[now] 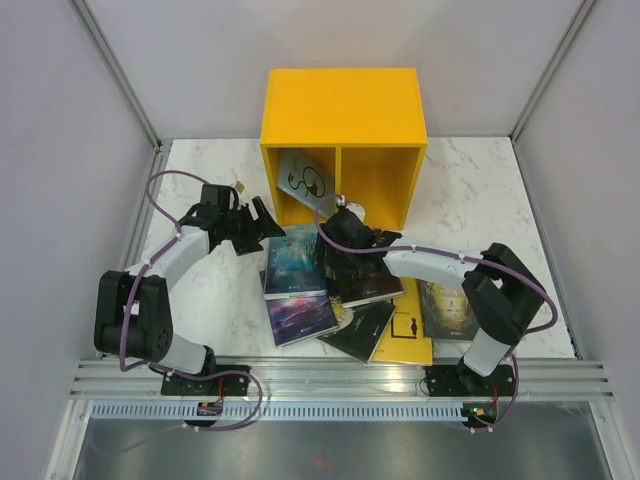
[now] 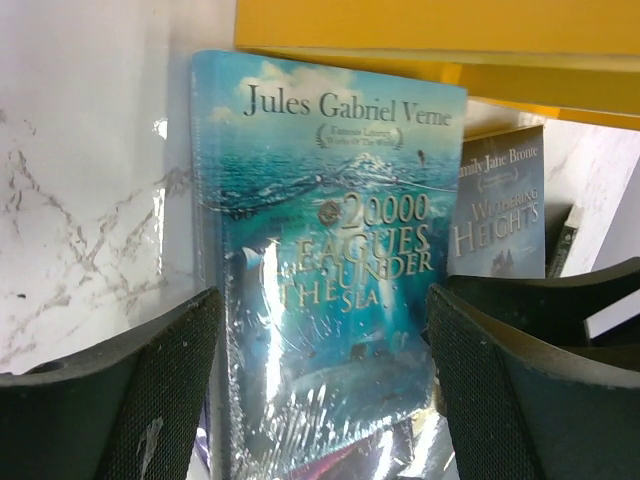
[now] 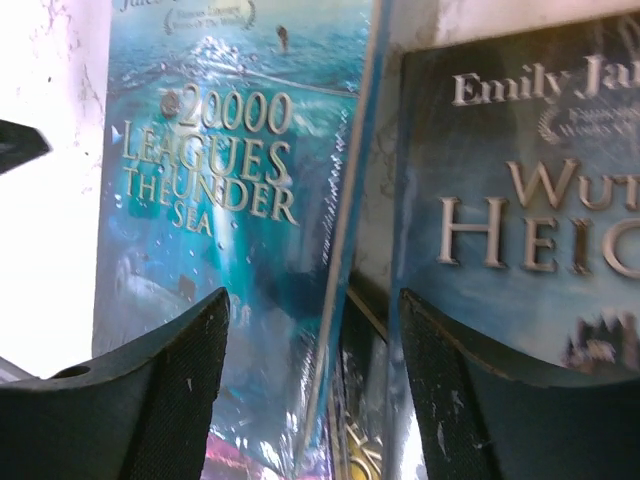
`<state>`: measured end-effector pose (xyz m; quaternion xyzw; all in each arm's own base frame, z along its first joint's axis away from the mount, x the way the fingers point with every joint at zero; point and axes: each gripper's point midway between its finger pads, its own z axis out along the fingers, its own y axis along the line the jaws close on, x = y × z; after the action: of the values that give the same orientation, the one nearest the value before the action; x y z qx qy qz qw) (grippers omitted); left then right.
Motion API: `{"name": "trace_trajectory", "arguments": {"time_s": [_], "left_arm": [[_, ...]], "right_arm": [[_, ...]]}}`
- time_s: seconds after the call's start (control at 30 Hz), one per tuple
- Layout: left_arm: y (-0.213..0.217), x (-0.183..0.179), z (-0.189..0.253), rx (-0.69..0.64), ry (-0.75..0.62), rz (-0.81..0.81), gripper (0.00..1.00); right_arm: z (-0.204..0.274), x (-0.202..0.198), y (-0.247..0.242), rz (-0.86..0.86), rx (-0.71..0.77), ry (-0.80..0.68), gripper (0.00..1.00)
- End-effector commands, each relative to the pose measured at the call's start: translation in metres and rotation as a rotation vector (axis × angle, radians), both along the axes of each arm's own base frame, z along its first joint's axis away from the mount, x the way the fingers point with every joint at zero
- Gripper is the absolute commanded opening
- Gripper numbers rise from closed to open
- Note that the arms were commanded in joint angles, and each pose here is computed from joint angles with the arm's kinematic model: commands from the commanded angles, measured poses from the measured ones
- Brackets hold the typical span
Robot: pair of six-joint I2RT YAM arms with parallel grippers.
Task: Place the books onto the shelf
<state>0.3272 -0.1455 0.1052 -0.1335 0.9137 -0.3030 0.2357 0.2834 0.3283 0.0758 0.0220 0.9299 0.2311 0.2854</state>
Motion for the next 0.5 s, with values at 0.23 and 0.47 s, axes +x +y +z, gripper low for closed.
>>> {"name": "trace_trajectory", "arguments": {"time_s": [0.23, 0.47], "left_arm": [[-0.003, 0.014, -0.041, -0.034, 0.014, -0.064, 0.84], [-0.023, 0.001, -0.062, -0.172, 0.059, -0.135, 0.82]], "right_arm": [[-0.019, 0.013, 0.013, 0.044, -0.010, 0.060, 0.64], [-0.041, 0.010, 0.007, 0.053, -0.044, 0.110, 0.51]]}}
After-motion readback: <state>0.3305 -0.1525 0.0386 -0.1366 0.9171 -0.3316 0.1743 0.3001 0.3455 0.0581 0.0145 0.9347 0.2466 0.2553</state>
